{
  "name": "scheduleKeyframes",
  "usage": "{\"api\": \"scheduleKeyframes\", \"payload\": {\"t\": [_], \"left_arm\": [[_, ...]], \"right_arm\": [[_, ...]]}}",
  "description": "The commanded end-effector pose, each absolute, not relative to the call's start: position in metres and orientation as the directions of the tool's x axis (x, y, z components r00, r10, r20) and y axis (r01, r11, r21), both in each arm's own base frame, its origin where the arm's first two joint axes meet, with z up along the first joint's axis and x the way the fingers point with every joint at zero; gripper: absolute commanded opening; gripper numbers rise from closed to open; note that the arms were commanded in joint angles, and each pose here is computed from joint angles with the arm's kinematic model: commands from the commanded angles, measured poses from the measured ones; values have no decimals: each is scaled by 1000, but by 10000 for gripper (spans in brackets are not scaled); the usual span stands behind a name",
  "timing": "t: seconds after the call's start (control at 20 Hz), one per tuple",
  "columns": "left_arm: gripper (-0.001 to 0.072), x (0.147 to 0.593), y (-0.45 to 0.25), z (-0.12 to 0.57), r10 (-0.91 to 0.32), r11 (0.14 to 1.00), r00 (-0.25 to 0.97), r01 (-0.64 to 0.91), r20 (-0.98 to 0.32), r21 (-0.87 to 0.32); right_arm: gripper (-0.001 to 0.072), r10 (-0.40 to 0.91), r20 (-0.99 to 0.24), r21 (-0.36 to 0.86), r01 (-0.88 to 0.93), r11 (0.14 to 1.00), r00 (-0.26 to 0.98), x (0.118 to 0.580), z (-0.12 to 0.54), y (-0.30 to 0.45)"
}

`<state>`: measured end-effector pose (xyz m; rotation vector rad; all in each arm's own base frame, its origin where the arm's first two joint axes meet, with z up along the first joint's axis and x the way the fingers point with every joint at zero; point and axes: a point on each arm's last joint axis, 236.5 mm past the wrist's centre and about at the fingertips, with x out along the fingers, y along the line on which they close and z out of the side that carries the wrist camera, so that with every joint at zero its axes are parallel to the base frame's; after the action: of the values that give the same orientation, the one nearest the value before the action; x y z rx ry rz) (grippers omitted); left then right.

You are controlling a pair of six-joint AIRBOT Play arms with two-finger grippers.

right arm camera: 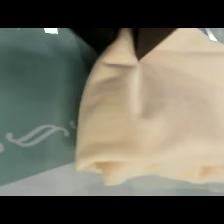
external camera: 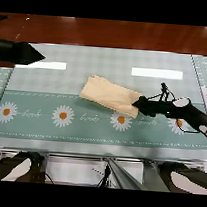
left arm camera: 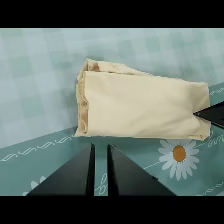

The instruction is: Fold the shirts.

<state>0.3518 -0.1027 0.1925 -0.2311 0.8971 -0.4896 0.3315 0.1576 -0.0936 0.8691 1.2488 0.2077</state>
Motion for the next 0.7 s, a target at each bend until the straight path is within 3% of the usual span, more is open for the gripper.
{"api": "scheduleKeyframes", "payload": {"t": [0.0,0.1,0.2,0.4,0.5,0.65], "left_arm": [[132,352,-102,191,-499,867,521,309,-692,-392],[132,353,-102,190,-499,867,519,307,-694,-394],[132,355,-102,187,-499,867,515,303,-697,-397],[132,377,-98,184,-484,875,555,280,-676,-396],[132,390,-95,181,-473,879,579,265,-664,-396],[132,402,-93,165,-470,880,563,247,-679,-405]], "right_arm": [[29,636,-683,728,259,635,360,342,-77,172],[28,670,-670,732,134,668,318,341,-47,157],[28,622,-715,679,104,727,319,342,-10,115],[28,334,-826,473,237,849,454,331,81,-15],[28,185,-874,372,374,850,449,296,107,-72],[28,20,-955,200,595,779,295,214,113,-134]]}}
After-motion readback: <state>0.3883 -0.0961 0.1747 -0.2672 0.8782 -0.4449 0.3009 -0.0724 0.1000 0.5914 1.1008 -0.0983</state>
